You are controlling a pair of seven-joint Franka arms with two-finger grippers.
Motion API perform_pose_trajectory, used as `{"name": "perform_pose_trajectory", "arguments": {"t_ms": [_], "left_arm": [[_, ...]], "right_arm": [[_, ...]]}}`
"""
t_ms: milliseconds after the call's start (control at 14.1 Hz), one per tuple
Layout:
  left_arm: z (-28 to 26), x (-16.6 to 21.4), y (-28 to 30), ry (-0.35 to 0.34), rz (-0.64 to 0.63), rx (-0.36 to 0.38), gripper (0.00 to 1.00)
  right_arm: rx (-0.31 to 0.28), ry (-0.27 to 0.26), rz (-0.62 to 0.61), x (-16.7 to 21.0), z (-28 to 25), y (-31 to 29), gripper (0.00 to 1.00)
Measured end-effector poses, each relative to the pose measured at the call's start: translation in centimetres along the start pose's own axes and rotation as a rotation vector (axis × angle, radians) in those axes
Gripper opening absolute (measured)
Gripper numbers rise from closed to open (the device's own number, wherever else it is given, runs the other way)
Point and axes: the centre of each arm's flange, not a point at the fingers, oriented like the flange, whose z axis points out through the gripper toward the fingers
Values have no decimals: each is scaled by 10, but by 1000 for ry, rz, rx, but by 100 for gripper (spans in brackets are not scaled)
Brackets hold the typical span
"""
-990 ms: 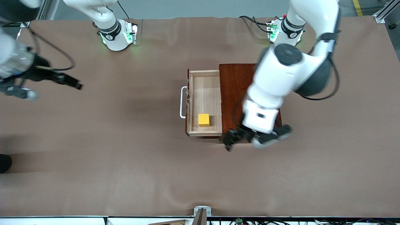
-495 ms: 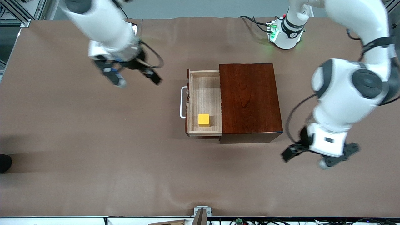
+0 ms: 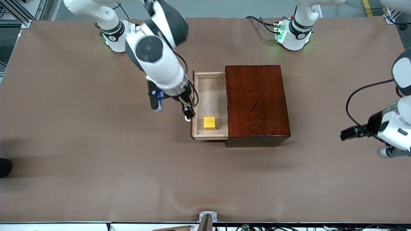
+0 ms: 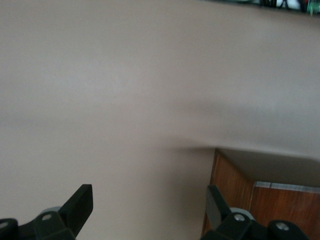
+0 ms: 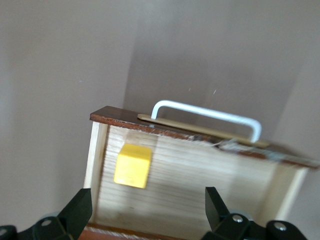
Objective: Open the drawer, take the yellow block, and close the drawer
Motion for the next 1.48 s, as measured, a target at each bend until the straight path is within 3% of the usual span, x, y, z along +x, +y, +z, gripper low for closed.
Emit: {"name": "perform_pose_trajectory", "arguments": {"t_ms": [283, 565, 1131, 1484], "left_arm": [[-18, -54, 4, -31, 35, -15, 100], [-51, -98, 27, -22, 105, 5, 100], [-65, -119, 31, -54, 181, 41, 100], [-83, -124, 13, -26, 150, 40, 100]], "right_arm": [[32, -21, 120, -36, 64, 6, 100], [52, -30, 174, -38, 84, 2, 100], [107, -40, 212, -23, 106, -16, 100], [94, -26, 213, -20, 125, -16, 100]]}}
